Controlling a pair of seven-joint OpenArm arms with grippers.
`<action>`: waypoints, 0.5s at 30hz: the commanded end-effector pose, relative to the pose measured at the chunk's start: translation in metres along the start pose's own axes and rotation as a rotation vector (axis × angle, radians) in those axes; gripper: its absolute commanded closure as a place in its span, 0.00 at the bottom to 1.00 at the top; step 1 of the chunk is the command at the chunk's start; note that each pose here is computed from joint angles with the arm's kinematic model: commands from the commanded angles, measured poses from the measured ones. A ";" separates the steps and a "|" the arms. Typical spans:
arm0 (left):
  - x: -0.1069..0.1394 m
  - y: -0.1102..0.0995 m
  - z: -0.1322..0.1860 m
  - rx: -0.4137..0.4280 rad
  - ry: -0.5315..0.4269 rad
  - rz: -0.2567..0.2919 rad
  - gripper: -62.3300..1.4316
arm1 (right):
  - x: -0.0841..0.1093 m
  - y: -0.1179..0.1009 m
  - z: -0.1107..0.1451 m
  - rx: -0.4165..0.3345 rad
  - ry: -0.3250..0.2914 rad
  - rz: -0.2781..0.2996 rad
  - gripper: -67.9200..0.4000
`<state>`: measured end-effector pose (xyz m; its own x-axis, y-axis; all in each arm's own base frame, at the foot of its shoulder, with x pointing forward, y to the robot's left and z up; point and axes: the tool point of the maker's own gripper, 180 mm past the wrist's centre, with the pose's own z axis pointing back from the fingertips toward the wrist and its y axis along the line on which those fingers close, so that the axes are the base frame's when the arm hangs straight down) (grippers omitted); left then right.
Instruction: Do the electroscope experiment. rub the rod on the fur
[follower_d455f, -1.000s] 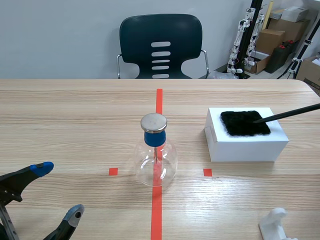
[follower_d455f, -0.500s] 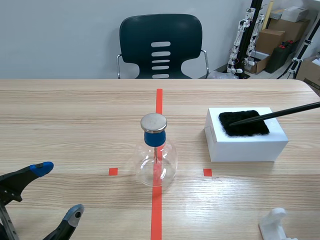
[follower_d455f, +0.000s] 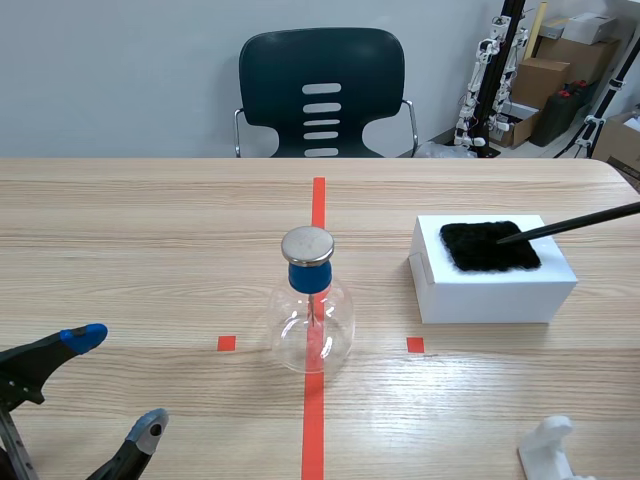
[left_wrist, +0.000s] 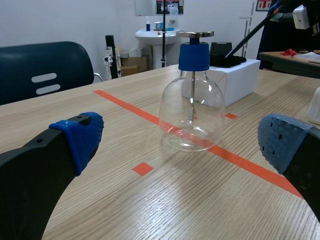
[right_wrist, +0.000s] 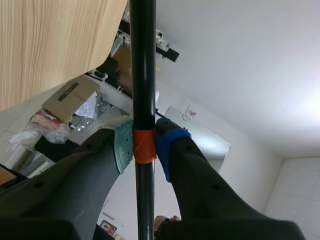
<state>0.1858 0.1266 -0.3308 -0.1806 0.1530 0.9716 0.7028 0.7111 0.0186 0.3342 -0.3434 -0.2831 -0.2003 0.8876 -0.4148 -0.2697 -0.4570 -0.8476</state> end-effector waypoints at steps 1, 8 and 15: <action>0.004 0.000 -0.001 0.007 -0.026 0.000 0.00 | -0.010 -0.017 -0.001 -0.046 0.014 0.000 0.98; 0.004 0.000 -0.001 0.007 -0.026 0.000 0.00 | -0.013 -0.029 0.001 -0.093 0.008 -0.076 0.98; 0.004 0.000 -0.001 0.007 -0.026 0.000 0.00 | -0.019 -0.057 0.016 -0.196 -0.001 -0.195 0.98</action>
<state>0.1858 0.1266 -0.3308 -0.1806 0.1530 0.9716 0.7028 0.7111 0.0186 0.3331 -0.3305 -0.2483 -0.1772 0.9618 -0.2086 -0.1811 -0.2402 -0.9537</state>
